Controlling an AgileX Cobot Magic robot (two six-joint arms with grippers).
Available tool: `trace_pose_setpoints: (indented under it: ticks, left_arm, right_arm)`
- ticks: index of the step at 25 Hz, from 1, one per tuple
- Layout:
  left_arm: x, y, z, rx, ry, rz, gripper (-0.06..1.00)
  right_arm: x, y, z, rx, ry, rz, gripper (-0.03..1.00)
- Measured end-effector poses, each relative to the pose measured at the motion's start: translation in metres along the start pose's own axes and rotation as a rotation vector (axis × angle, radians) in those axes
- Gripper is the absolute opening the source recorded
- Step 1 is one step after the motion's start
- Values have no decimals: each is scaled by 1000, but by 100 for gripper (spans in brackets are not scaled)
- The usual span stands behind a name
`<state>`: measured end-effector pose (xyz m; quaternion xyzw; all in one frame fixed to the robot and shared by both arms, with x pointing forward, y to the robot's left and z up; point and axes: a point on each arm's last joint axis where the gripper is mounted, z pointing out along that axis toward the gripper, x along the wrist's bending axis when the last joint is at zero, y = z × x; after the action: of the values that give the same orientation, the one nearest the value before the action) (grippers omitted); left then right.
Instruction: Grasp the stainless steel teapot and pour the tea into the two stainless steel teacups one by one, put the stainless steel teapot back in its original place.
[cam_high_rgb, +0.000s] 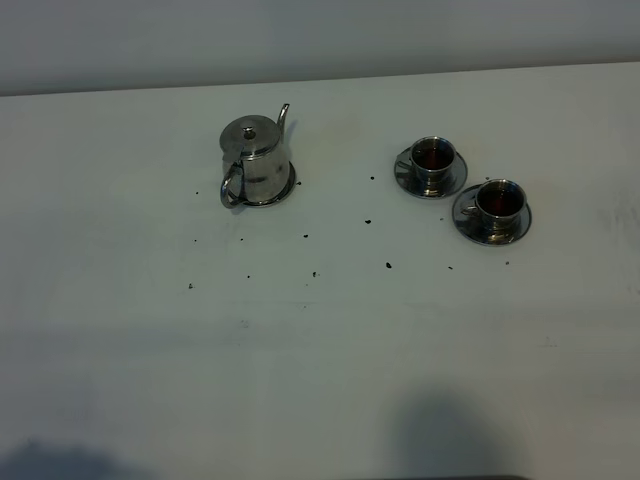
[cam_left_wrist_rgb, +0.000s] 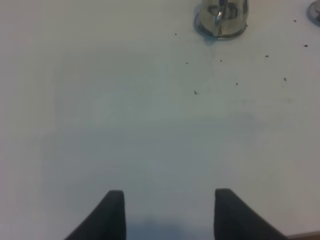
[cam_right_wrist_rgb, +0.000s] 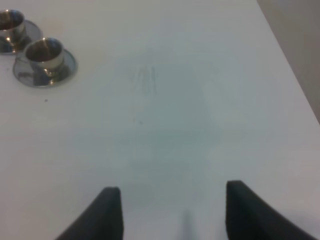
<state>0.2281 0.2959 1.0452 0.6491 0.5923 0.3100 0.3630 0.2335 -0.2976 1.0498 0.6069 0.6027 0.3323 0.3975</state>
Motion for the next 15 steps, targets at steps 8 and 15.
trace_pose_setpoints:
  ticks: [8, 15]
  left_arm:
    - [0, 0, 0, 0, 0, 1, 44]
    - [0, 0, 0, 0, 0, 1, 44]
  right_arm:
    - [0, 0, 0, 0, 0, 0, 45]
    - [0, 0, 0, 0, 0, 0, 45]
